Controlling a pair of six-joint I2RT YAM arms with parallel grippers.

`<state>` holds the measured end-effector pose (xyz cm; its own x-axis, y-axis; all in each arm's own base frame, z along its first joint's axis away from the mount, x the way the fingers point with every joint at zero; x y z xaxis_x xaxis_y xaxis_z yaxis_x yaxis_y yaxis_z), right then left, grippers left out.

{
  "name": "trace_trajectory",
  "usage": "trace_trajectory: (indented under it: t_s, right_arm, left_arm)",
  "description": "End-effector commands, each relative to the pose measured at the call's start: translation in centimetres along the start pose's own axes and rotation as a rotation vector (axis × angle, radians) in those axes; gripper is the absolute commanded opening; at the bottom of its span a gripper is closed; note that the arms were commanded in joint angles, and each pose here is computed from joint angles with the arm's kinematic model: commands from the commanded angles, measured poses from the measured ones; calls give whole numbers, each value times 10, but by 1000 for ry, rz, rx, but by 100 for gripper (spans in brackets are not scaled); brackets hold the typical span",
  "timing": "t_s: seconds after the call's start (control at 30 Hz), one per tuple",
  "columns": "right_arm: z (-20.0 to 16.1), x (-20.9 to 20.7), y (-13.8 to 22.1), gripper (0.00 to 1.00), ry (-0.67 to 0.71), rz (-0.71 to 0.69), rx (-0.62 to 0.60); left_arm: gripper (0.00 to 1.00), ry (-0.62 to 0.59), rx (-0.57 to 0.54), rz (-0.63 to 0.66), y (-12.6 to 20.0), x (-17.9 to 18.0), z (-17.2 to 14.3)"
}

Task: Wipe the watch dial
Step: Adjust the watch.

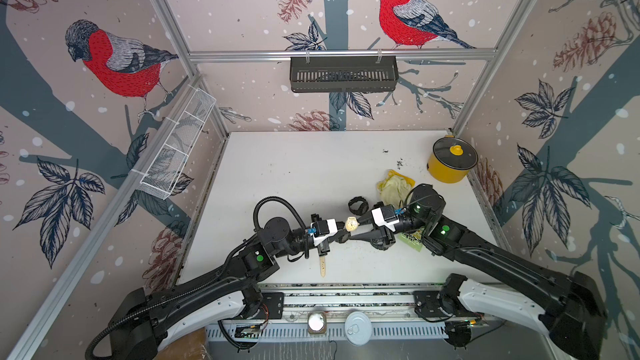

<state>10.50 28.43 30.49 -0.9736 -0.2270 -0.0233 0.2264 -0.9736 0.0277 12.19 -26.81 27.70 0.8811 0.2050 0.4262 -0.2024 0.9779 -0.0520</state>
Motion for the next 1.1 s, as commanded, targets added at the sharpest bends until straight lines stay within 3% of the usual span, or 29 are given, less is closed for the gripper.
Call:
trace_trajectory:
  t_s: [0.0,0.13,0.3,0.4,0.43,0.57,0.63,0.83,0.9,1.07]
  right_arm:
    - [-9,-10,6,32,3,-103,53]
    - [-12,-21,20,34,-45,-213,53]
    - [-8,-12,30,60,-69,-240,-24]
    - [-10,-16,34,64,-89,-304,-40]
    - [-8,-22,38,65,-103,-358,-45]
    - [-3,-75,81,79,-267,-826,-104]
    - [-8,-95,106,80,-324,-999,-104]
    - [-62,-146,180,76,-613,-1357,-2]
    - [-90,-157,196,75,-699,-1416,61]
    - [-149,-178,211,78,-751,-1527,307]
  left_arm:
    - [0,-47,-22,19,3,1,3]
    - [0,-48,-24,47,6,2,-1]
    - [0,-52,-8,64,6,2,-9]
    - [0,-59,-3,62,5,1,-10]
    - [0,-59,0,72,5,3,-10]
    - [0,-11,29,108,3,10,-14]
    - [0,18,52,120,0,12,-19]
    - [0,93,166,171,-2,17,-52]
    - [0,117,202,201,0,25,-64]
    - [0,146,299,262,-1,43,-91]
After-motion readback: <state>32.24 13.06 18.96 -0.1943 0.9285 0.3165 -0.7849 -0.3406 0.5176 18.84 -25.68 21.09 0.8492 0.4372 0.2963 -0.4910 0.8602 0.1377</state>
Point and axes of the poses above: each gripper's point midway between its finger pads, its own y axis back along the fingers, its own x axis along the line the jaws close on, z = x × y, the point moved 3 cm from there along y, back along the fingers, and after that the axes turned 10 degrees about -y, right-handed, at the moved point
